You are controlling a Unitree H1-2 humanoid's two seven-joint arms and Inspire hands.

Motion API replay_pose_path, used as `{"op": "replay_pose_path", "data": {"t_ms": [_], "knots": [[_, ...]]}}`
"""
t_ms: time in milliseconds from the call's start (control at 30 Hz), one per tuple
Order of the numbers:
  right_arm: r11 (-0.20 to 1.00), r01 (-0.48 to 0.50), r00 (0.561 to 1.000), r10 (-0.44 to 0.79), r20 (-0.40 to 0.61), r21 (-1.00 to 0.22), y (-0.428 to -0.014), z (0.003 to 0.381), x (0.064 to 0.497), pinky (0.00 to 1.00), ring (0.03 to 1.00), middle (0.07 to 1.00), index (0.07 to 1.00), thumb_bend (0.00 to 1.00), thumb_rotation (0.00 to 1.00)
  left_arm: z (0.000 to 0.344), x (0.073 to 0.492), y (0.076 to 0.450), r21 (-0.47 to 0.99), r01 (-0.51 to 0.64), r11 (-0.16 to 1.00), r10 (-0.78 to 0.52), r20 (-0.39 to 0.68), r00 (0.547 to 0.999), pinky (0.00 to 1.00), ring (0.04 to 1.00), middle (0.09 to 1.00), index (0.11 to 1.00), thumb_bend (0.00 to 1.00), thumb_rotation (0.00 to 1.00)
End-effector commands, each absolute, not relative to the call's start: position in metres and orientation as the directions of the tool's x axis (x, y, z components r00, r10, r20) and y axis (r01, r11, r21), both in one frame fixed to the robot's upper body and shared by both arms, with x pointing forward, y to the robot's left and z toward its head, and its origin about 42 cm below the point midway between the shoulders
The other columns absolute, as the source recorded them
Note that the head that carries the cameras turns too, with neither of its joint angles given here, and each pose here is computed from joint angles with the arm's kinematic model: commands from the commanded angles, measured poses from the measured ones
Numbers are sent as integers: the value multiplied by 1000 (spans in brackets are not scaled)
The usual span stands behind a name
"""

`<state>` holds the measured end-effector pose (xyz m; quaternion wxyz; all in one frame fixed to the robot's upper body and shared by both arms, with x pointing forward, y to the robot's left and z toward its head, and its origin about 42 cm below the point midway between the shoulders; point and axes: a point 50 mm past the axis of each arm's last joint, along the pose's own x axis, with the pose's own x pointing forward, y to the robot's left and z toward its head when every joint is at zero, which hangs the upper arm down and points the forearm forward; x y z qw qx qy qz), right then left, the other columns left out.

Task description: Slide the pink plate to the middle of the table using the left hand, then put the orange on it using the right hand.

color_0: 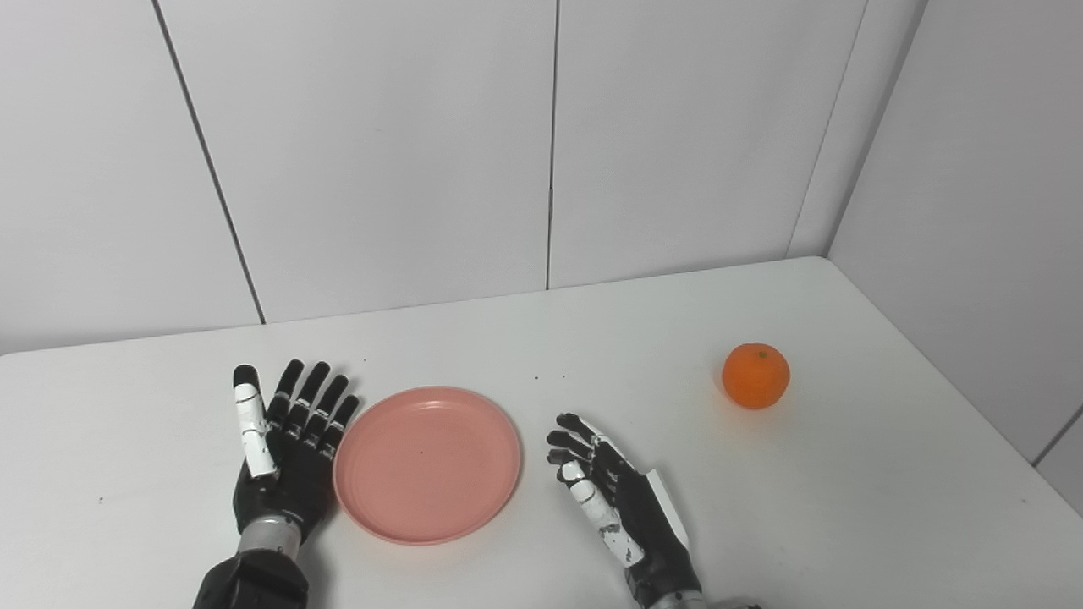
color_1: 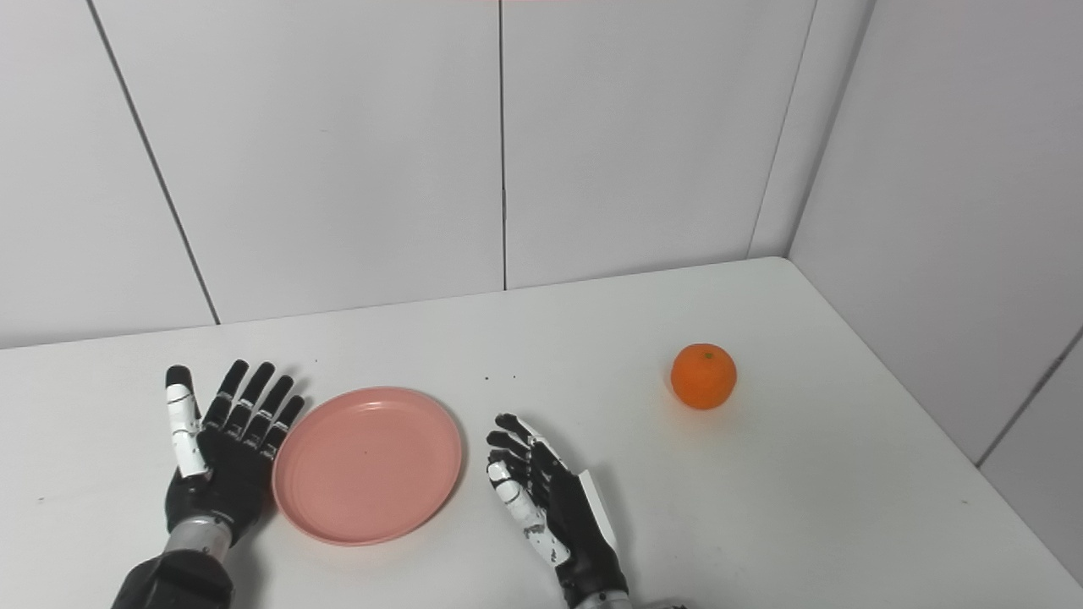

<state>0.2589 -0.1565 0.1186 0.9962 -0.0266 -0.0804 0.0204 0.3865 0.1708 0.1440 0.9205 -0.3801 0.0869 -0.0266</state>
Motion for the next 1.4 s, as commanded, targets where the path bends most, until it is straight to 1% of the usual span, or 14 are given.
{"op": "replay_pose_path", "data": {"t_ms": [0, 167, 200, 267, 367, 400, 567, 600, 667, 767, 933, 1167, 1267, 1367], "knots": [[997, -8, 973, 25, 228, -78, -156, 125, 254, 756, 784, 803, 835, 796, 835, 119, 381, 173, -688, -103, 719, -120, -269, 956, 895, 868, 880, 897, 661, 797], [983, 47, 955, 8, 297, -178, -162, 145, 256, 741, 777, 796, 825, 808, 880, 118, 385, 173, -698, -102, 709, -128, -269, 955, 898, 871, 875, 897, 664, 791], [979, 59, 952, 4, 307, -197, -164, 148, 257, 734, 773, 794, 822, 817, 905, 118, 385, 173, -699, -103, 707, -128, -270, 954, 899, 872, 875, 893, 664, 791], [968, 87, 943, -3, 334, -237, -169, 156, 259, 748, 774, 794, 820, 804, 930, 118, 386, 172, -704, -99, 703, -134, -268, 954, 906, 875, 879, 894, 661, 795], [952, 123, 931, -12, 366, -280, -176, 166, 262, 756, 775, 791, 817, 804, 940, 118, 388, 171, -706, -105, 700, -136, -276, 952, 908, 872, 876, 893, 664, 796], [949, 131, 927, -14, 374, -288, -178, 169, 263, 743, 776, 791, 814, 802, 936, 117, 388, 170, -706, -108, 700, -135, -279, 951, 905, 867, 870, 895, 666, 797], [889, 200, 897, 4, 443, -412, -193, 189, 270, 747, 781, 798, 818, 790, 967, 115, 388, 168, -708, -107, 698, -140, -282, 949, 911, 868, 872, 900, 659, 805], [865, 222, 883, 18, 470, -449, -198, 196, 274, 751, 784, 801, 819, 792, 969, 114, 388, 168, -708, -104, 698, -143, -280, 949, 913, 866, 872, 899, 656, 809], [825, 260, 862, 37, 506, -503, -205, 207, 279, 700, 765, 795, 813, 785, 935, 114, 387, 167, -709, -101, 698, -146, -279, 949, 912, 863, 876, 894, 655, 810], [770, 312, 840, 50, 540, -557, -214, 219, 287, 693, 764, 795, 805, 803, 924, 114, 387, 167, -709, -102, 698, -145, -279, 949, 907, 860, 875, 891, 656, 805], [719, 371, 806, 66, 588, -589, -225, 235, 298, 692, 762, 794, 795, 804, 909, 115, 387, 168, -702, -102, 705, -142, -281, 949, 908, 866, 880, 891, 655, 813], [679, 426, 779, 62, 624, -598, -241, 253, 308, 666, 751, 796, 800, 797, 896, 115, 386, 169, -689, -105, 717, -137, -288, 948, 905, 861, 862, 886, 651, 812], [656, 457, 767, 51, 640, -600, -250, 259, 311, 676, 756, 795, 798, 800, 899, 116, 386, 168, -687, -105, 719, -140, -292, 946, 904, 856, 857, 884, 654, 813], [625, 483, 760, 49, 648, -613, -259, 264, 314, 666, 751, 792, 797, 800, 903, 115, 387, 167, -688, -97, 719, -147, -288, 946, 914, 861, 866, 889, 646, 820]]}}
